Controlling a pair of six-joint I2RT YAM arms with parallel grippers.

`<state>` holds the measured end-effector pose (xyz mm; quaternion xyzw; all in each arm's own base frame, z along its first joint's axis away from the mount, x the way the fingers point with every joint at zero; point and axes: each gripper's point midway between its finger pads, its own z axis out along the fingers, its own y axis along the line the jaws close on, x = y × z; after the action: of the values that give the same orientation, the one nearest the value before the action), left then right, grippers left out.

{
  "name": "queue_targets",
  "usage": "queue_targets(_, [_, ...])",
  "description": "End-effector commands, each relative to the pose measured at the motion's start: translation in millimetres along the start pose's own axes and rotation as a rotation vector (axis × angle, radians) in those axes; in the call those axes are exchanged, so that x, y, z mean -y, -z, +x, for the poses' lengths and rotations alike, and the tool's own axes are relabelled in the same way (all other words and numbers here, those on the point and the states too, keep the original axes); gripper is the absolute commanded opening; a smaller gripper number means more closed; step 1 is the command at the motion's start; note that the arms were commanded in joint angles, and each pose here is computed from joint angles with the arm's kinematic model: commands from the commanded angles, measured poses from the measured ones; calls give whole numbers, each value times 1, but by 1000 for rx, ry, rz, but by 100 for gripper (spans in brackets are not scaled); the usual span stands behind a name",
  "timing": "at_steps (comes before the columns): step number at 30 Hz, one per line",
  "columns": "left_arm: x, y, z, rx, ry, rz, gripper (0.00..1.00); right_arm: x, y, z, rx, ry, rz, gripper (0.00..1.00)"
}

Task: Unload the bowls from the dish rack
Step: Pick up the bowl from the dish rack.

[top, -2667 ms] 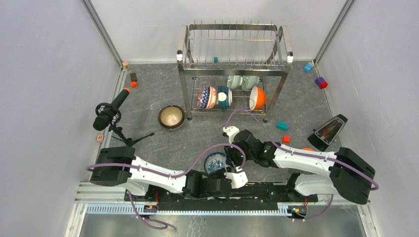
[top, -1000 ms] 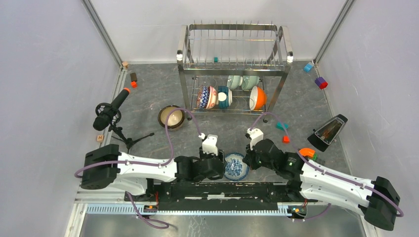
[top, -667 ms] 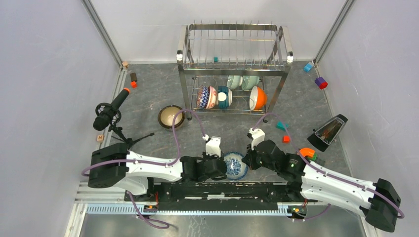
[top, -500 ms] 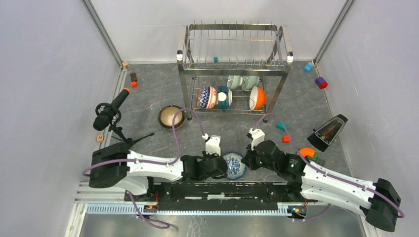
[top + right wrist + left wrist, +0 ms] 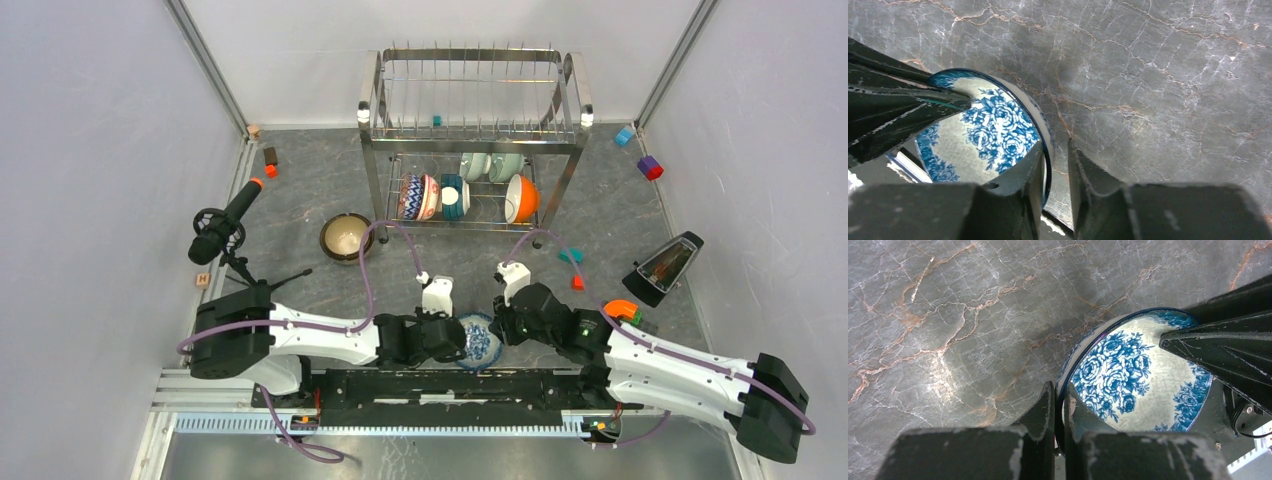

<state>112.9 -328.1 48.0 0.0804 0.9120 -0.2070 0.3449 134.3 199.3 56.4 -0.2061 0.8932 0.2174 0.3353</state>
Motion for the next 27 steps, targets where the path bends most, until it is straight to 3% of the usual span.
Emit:
queue_targets(1, [38, 7, -23, 49, 58, 103, 2, 12, -1, -7, 29, 17, 67, 21])
queue_targets(5, [41, 8, -25, 55, 63, 110, 2, 15, -1, -6, 27, 21, 78, 0])
queue_targets(6, [41, 9, -26, 55, 59, 111, 3, 16, 0, -7, 32, 19, 82, 0])
queue_targets(8, [41, 10, -26, 56, 44, 114, 17, 17, 3, -10, 51, 17, 89, 0])
queue_targets(13, [38, 17, -27, 61, 53, 138, 69, 28, 18, -26, 81, 33, 164, 0])
queue_targets(17, [44, 26, -33, 68, 63, 191, 94, 39, 35, -45, 103, 63, 253, 0])
queue_targets(19, [42, 30, -35, 71, 60, 191, 99, 47, 44, -54, 117, 67, 311, 0])
queue_targets(27, [9, 48, -53, 159, 54, 139, 100, 87, 80, -82, 156, 40, 544, 0])
